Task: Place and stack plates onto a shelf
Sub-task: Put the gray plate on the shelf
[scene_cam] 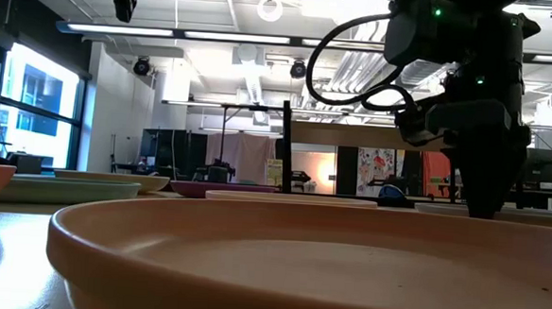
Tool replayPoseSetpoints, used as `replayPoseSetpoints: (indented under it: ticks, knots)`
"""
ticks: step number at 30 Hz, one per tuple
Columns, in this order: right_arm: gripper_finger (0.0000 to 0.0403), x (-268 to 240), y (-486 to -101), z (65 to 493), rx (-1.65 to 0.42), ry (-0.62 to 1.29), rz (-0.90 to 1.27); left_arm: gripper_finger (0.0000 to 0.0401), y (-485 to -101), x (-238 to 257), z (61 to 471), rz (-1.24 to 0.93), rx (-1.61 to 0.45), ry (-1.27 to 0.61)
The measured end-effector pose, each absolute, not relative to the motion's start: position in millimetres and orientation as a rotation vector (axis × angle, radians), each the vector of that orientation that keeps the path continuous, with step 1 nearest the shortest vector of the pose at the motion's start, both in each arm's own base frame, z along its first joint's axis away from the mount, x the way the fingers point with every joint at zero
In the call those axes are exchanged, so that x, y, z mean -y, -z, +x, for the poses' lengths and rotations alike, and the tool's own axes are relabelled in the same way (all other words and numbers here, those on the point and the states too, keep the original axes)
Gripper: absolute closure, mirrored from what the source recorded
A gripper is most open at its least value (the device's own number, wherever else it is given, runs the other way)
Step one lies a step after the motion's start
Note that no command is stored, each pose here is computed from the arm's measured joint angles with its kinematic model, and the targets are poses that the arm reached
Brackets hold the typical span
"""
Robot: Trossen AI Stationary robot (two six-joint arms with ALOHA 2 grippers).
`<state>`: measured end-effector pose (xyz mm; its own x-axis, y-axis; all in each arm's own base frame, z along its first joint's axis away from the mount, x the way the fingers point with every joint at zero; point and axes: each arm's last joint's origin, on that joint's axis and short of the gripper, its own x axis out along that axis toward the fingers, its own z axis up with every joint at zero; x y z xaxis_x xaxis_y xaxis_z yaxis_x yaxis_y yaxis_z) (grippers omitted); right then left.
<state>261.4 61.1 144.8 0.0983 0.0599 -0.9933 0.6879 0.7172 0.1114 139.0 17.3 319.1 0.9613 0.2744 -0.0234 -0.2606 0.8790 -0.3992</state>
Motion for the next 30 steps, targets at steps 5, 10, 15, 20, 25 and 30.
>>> replayPoseSetpoints:
  ticks: [5,10,15,20,25,30]
  knots:
    - [0.0398,-61,-145,261,-1.424,0.509,0.677,0.0304,-319,-17,139,-0.411,0.034,-0.279]
    - [0.0399,-62,-145,261,-1.441,0.49,0.696,0.0304,-319,-17,139,-0.411,0.034,-0.279]
    - [0.0401,-64,-146,260,-1.469,0.457,0.736,0.0304,-319,-17,139,-0.407,0.034,-0.279]
    - [0.0402,-70,-151,257,-1.483,0.418,0.761,0.0304,-319,-17,139,-0.402,0.033,-0.279]
    - [0.0403,-72,-166,251,-1.452,0.387,0.774,0.0304,-319,-17,139,-0.395,0.032,-0.279]
    - [0.0402,-71,-185,246,-1.386,0.341,0.795,0.0304,-319,-17,139,-0.395,0.032,-0.279]
